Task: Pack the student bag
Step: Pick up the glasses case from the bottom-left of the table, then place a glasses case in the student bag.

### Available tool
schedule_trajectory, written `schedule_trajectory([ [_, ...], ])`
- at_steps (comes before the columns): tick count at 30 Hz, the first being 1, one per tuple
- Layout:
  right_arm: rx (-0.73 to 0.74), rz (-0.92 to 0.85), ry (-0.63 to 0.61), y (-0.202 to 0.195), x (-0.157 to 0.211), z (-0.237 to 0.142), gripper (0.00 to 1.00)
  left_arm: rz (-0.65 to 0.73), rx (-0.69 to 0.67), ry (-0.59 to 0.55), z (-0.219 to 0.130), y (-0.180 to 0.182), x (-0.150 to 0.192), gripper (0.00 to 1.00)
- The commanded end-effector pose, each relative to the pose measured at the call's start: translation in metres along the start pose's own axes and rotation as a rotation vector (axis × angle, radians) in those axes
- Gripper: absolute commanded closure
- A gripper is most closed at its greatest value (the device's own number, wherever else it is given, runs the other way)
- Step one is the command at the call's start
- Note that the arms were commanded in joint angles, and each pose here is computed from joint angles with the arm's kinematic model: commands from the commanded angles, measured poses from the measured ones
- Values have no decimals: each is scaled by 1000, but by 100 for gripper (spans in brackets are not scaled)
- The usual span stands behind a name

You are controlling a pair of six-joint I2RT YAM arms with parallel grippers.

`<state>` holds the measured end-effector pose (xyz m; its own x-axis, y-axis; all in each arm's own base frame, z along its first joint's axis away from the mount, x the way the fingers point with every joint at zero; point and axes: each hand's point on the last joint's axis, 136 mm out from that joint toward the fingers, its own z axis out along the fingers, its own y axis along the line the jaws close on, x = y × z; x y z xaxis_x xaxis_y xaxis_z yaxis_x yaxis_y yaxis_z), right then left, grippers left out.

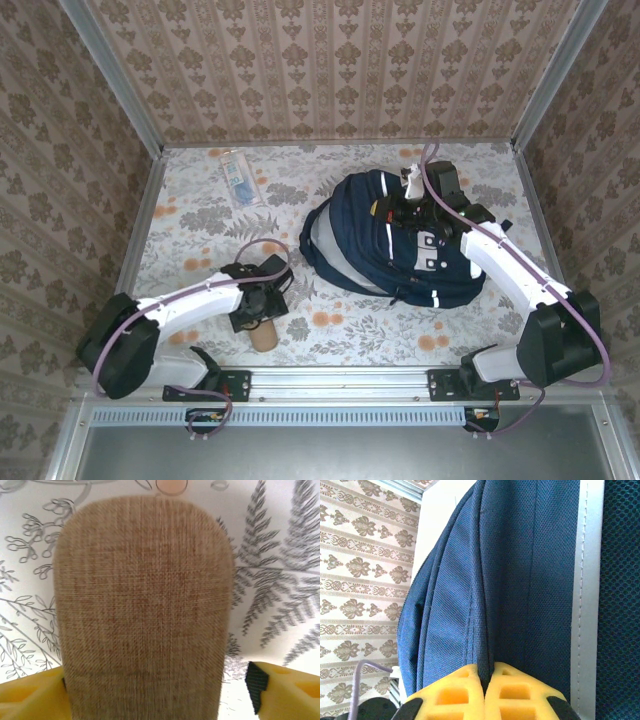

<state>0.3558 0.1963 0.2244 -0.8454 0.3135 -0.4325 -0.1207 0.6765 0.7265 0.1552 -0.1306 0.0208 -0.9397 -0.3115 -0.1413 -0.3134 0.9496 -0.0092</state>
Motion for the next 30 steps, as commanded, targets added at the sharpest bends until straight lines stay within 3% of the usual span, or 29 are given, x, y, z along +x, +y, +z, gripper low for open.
schedule_trajectory([
  [1,-94,-68,-13,31,-4,-10,99,2,-4,8,6,-1,5,23],
  [3,-93,-70,-15,31,-3,-11,99,9,7,-6,1,-5,2,37],
  [6,-92,-72,-19,32,-4,-13,99,23,42,-33,-12,-15,-4,47],
  [18,-104,-66,-30,35,-4,-17,99,97,312,-162,-85,-111,-49,47],
  [30,-113,-59,-37,36,-3,-20,99,-90,477,-131,-110,-208,-88,49],
])
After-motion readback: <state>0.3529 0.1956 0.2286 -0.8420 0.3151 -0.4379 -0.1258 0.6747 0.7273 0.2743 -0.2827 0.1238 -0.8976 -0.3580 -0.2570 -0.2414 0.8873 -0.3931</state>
